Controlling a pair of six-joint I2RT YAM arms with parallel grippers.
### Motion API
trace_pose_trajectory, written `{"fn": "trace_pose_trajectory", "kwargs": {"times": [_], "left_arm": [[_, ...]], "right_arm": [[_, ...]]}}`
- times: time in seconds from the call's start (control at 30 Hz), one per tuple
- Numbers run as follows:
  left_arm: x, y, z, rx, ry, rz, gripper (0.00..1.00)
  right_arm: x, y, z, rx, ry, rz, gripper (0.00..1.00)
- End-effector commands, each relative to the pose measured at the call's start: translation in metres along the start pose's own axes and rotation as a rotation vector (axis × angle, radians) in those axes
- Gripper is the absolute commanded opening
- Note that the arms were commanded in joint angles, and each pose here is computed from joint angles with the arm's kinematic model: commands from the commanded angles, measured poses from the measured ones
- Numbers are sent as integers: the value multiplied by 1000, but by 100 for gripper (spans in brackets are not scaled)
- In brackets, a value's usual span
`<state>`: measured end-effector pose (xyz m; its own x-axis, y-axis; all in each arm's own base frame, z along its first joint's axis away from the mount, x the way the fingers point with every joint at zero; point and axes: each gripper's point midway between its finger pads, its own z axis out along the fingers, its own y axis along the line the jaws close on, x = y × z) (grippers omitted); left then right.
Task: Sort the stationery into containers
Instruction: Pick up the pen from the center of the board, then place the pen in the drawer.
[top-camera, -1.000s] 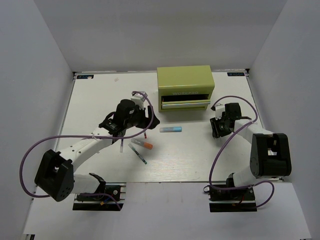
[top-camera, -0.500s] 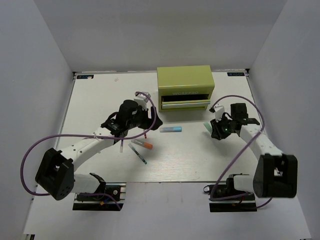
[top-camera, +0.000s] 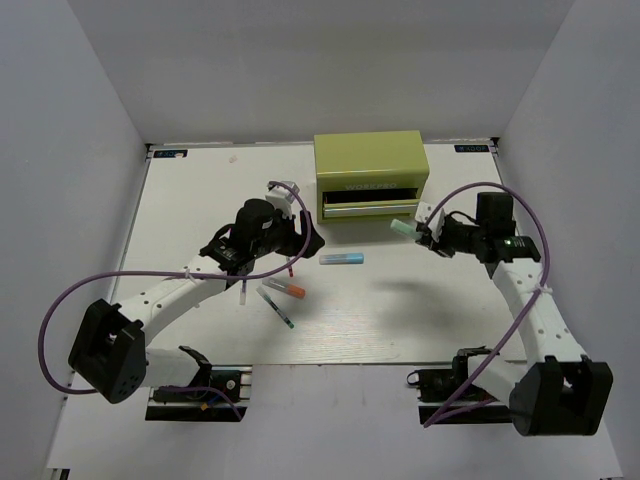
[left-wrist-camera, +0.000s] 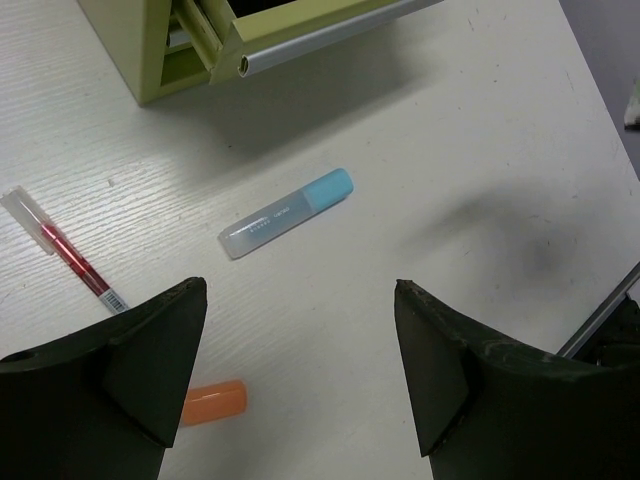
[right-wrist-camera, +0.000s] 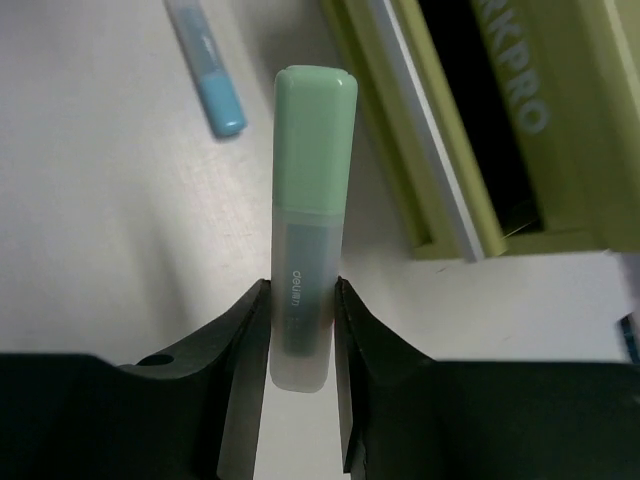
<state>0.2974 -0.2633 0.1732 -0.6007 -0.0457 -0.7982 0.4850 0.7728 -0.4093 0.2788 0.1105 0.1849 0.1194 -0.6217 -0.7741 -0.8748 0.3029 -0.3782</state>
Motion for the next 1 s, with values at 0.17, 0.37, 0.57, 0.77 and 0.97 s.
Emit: {"fn": "trace_pose_trajectory", "kwargs": {"times": [0.17,0.37,0.57,0.77,0.97], "left_arm": [[-13,-8,-11,21,-61,2,86],[-12,-13,-14,37,-73,-23,86],[-9,-12,-13,36,-72,-24,86],[-9,-11,-8,37,-73,-23,86],[-12,-12,-8,41,-83,-22,86]], "right_arm": [[-58,-110,34,84,-76,-458,7],[-84,-121,59,63,-97,-555,7],[-78,-99,82,-14,-86,-540,7],[-81,-96,100,57,-53,-541,7],[-74,-99,114,127,22,-502,7]]}}
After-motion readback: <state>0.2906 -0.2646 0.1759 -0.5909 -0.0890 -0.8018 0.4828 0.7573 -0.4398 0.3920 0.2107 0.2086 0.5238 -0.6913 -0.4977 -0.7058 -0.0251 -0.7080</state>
